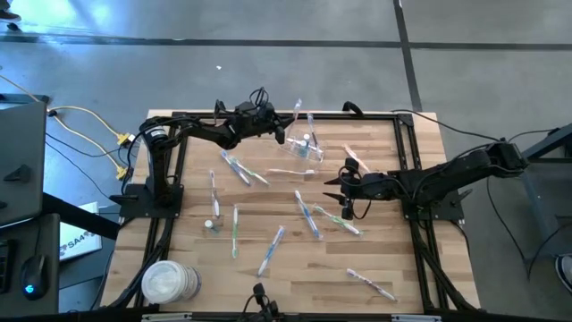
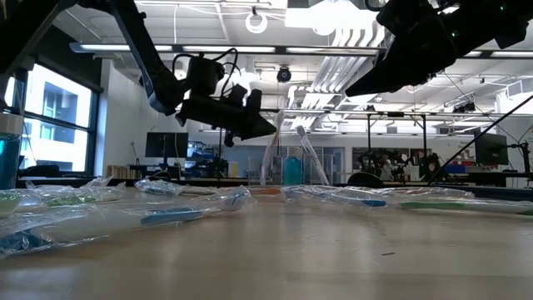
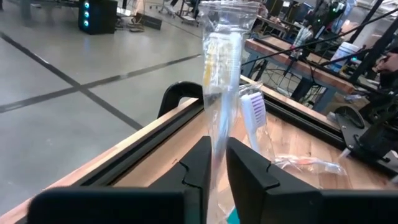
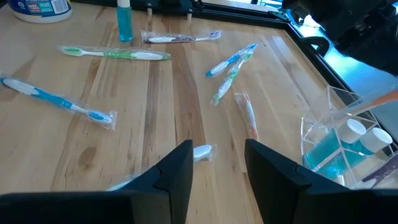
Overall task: Pick & Place toothbrushing station
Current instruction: Put the bottom left orange toothbrush into the transparent organizer, then put the bottom right green toothbrush into the transparent organizer
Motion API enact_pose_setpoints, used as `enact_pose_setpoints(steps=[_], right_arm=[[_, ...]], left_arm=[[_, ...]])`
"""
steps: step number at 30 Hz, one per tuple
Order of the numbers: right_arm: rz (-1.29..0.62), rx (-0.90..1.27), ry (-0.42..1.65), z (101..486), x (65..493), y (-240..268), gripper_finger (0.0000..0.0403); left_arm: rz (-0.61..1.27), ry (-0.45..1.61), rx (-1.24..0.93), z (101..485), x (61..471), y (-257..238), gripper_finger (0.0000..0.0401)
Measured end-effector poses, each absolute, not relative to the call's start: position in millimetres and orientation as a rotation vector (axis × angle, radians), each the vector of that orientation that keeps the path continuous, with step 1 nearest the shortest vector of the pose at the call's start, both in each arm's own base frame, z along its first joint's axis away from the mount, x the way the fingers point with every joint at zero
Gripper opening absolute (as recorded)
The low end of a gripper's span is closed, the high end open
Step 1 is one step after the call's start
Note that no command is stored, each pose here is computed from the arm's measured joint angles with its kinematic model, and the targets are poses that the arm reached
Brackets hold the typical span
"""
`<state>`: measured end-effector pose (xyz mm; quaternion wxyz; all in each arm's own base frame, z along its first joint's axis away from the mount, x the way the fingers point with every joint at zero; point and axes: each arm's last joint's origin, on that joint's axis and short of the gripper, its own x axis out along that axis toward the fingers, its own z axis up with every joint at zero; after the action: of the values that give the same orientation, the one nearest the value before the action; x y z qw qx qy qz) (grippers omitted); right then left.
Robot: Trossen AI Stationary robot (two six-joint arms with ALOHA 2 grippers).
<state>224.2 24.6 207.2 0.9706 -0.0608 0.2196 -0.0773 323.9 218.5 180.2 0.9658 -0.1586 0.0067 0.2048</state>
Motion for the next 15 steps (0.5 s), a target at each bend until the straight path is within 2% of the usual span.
enact_pose_setpoints(steps=[8, 15], right_arm=[[-0.156, -0.123, 0.444, 207.2, 224.2, 24.5, 0.0138], [-0.156, -0.129, 0.471, 204.8, 223.1, 24.3, 0.0138]], left_arm=[[0.417, 0.031, -0.336, 178.3, 323.8, 218.2, 0.0097], [0.403, 0.020, -0.317, 180.6, 328.2, 211.5, 0.0107]])
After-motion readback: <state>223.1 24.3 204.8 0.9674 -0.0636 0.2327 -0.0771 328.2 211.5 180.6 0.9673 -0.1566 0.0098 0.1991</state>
